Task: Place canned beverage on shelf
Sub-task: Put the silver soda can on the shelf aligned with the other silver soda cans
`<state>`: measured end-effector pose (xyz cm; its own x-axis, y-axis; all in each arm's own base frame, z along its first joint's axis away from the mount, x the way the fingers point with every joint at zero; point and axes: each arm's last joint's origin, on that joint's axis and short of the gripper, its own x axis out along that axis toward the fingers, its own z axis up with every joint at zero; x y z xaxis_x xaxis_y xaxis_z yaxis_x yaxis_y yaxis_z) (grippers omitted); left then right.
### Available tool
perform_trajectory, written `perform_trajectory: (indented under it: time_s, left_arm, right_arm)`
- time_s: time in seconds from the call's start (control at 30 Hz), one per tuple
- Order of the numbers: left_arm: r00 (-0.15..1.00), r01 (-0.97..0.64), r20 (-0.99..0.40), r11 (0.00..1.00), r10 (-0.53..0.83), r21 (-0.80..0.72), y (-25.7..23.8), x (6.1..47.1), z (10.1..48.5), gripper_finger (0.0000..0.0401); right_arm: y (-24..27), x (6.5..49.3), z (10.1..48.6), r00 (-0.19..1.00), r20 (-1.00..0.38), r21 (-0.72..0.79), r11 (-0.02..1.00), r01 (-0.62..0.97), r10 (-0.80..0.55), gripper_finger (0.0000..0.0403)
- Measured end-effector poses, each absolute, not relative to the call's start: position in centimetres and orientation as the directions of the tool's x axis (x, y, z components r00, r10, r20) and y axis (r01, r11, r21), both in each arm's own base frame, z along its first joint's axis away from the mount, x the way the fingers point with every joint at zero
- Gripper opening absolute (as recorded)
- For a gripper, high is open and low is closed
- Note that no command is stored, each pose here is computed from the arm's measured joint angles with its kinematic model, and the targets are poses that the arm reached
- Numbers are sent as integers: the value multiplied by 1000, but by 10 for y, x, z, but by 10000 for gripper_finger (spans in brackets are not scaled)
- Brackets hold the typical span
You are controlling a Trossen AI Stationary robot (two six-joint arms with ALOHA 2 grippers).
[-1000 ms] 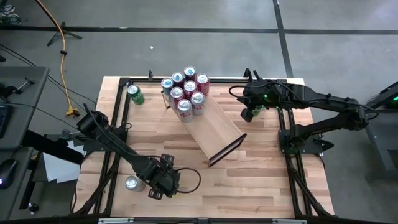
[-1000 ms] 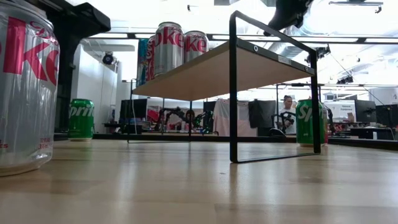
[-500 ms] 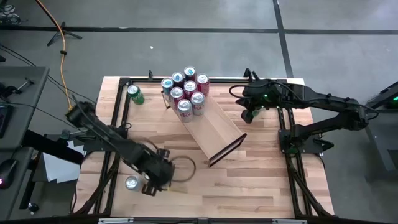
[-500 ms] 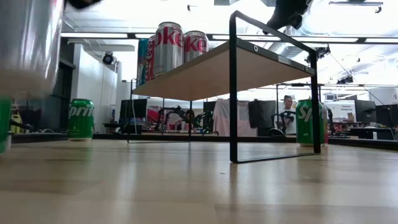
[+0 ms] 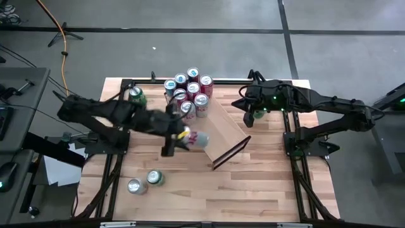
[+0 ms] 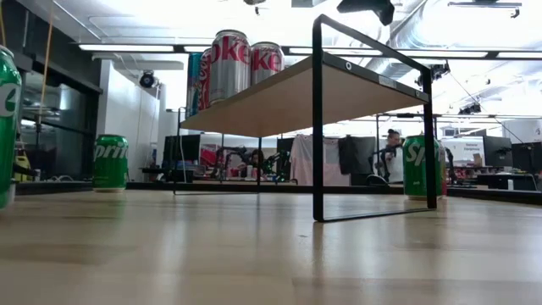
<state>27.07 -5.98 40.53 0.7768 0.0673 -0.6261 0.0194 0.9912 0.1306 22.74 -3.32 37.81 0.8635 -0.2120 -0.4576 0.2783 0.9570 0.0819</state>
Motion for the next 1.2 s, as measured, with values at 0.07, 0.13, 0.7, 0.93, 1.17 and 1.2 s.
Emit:
perform_trajectory:
  time_s: [0.07, 0.13, 0.7, 0.93, 1.17, 1.2]
  left_arm:
    - [763, 22, -638, 982, 104, 186, -49, 283, 415, 209]
    - [739, 25, -659, 973, 138, 231, -39, 296, 421, 209]
    - [418, 145, -896, 962, 150, 229, -8, 364, 366, 225]
    - [401, 148, -903, 962, 156, 231, -5, 370, 359, 229]
    - [408, 172, -897, 950, 173, 262, -4, 370, 359, 233]
    - [408, 165, -895, 950, 179, 265, -4, 370, 359, 233]
  right_arm:
    - [-32, 228, 378, 866, -455, 96, 955, 280, -208, 0]
    - [-31, 228, 378, 866, -456, 111, 953, 282, -203, 0]
    - [-8, 230, 378, 882, -456, 221, 945, 240, -118, 0]
    - [-2, 230, 379, 887, -451, 256, 937, 237, -101, 0]
    - [1, 232, 377, 886, -455, 260, 938, 229, -91, 0]
    - [1, 233, 376, 883, -460, 265, 935, 234, -91, 0]
